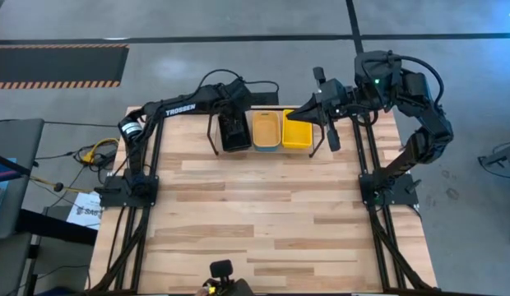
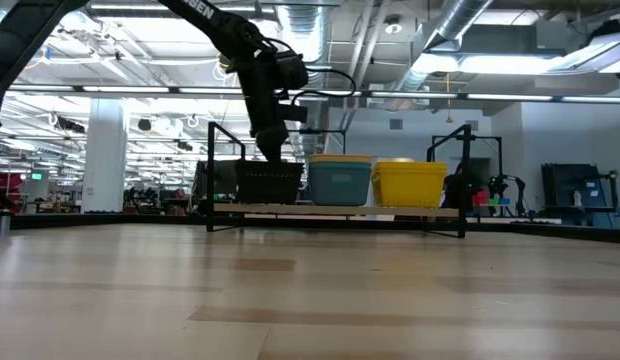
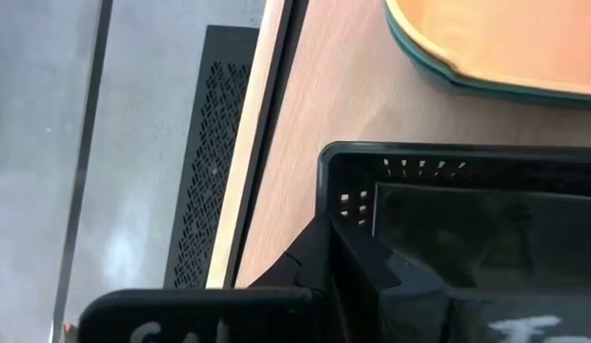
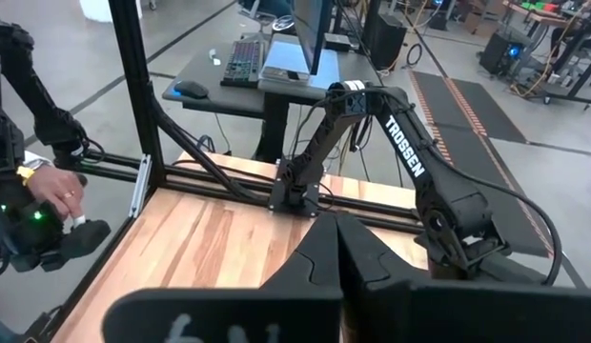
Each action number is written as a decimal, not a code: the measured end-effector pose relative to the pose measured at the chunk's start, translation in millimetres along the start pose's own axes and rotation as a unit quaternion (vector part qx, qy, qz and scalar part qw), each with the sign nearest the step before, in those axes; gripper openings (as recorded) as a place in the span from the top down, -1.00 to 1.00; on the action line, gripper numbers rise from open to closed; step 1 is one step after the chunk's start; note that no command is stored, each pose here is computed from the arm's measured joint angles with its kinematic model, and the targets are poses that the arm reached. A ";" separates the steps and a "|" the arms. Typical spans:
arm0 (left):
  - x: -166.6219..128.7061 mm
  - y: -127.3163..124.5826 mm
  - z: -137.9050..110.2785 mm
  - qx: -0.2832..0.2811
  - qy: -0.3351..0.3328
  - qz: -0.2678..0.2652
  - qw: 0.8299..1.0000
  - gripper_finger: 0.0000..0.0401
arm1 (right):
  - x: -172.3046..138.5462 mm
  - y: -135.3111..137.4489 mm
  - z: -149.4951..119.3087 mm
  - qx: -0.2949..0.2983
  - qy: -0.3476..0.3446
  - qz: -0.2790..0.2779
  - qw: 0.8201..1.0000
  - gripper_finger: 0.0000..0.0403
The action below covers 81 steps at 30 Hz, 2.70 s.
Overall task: Stack baskets on shelf by color
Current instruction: Adjust all bins on the shelf
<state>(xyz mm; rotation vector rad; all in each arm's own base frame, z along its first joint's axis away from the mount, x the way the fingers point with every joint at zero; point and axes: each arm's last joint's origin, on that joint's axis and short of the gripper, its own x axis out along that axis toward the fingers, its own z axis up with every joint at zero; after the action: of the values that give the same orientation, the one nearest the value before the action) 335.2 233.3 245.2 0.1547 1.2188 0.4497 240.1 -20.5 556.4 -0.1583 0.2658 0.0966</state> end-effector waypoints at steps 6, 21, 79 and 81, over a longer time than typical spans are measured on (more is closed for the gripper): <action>0.0 0.4 1.1 0.008 -0.006 0.001 1.000 1.00 | 0.1 -0.2 0.8 0.003 -0.004 -0.001 1.000 0.99; -0.5 -0.5 1.4 -0.014 -0.001 0.008 1.000 1.00 | 0.0 -0.2 1.1 0.007 -0.006 -0.001 1.000 0.99; -18.6 -49.1 -8.6 -0.138 0.118 -0.051 0.982 1.00 | 0.5 11.5 2.1 -0.025 -0.004 0.026 0.999 0.99; -18.8 -52.2 -7.7 -0.132 0.118 -0.054 0.983 1.00 | 0.5 11.3 2.0 -0.025 -0.004 0.025 0.999 0.99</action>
<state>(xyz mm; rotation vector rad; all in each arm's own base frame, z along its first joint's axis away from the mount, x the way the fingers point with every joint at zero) 336.0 177.5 240.6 -0.1968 1.3787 0.5402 239.8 -9.1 556.6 -0.2013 0.2594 0.1545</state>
